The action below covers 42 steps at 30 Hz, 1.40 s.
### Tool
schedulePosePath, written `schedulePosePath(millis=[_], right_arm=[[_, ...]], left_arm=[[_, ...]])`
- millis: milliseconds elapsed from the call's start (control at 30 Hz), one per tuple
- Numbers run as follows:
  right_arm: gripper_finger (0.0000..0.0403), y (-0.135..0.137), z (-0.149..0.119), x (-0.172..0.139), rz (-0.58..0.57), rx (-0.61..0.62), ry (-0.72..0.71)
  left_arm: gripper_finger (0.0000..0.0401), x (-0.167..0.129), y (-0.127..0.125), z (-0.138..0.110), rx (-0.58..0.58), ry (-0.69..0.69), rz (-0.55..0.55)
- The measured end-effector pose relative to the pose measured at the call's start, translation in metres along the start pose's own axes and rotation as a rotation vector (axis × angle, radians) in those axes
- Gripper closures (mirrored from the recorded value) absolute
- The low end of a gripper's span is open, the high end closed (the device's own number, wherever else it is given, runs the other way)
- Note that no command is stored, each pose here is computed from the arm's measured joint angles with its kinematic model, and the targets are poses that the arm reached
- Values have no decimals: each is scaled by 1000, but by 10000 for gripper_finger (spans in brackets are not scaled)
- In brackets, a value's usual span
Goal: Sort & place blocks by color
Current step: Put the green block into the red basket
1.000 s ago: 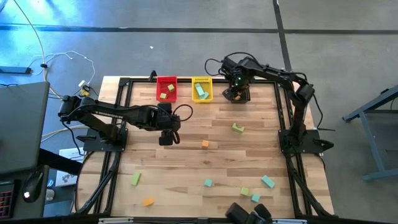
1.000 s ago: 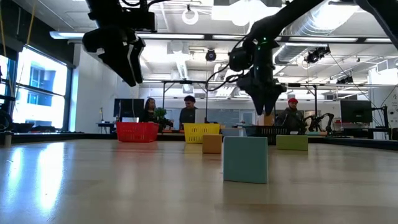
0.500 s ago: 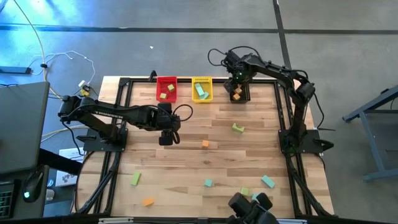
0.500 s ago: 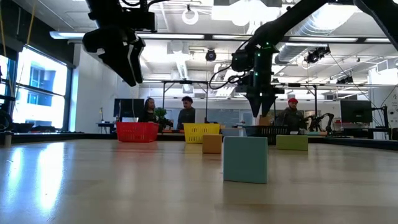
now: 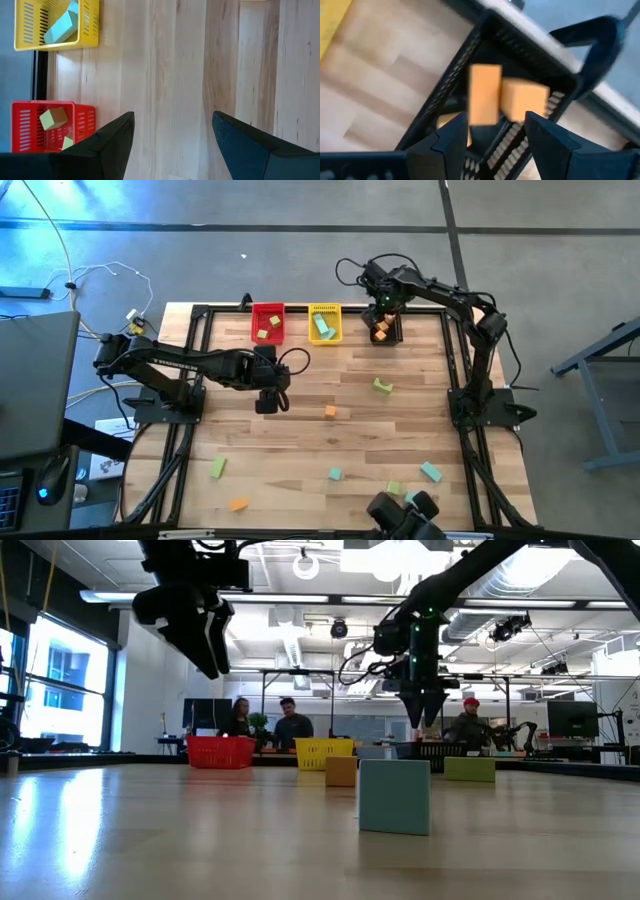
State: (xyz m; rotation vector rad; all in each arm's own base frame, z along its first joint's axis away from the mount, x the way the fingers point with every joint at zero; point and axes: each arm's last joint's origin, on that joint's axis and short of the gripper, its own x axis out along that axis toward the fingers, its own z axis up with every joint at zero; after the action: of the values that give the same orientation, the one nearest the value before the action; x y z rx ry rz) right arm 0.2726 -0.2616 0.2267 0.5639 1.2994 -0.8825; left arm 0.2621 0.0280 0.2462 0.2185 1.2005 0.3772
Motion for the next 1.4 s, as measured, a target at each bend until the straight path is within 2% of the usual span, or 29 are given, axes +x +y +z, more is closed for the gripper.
schedulePosePath(millis=[100, 200, 500, 733, 1133, 1400], right_arm=[[220, 11, -8, -3, 46, -36, 54], [220, 26, -19, -10, 46, -92, 107], [220, 75, -53, -25, 72, -349, 256], [220, 98, -76, -34, 77, -451, 357], [220, 141, -106, -46, 36, -543, 337], [220, 157, -120, -44, 32, -570, 317]], left_arm=[[146, 0, 0, -1, 3, 8, 0], [146, 0, 0, -3, 11, 30, -1], [146, 0, -2, -3, 4, 33, -74], [146, 0, -4, -3, 3, 31, -126], [146, 0, -5, -4, 4, 41, -170], [146, 0, -5, -5, 8, 47, -171]])
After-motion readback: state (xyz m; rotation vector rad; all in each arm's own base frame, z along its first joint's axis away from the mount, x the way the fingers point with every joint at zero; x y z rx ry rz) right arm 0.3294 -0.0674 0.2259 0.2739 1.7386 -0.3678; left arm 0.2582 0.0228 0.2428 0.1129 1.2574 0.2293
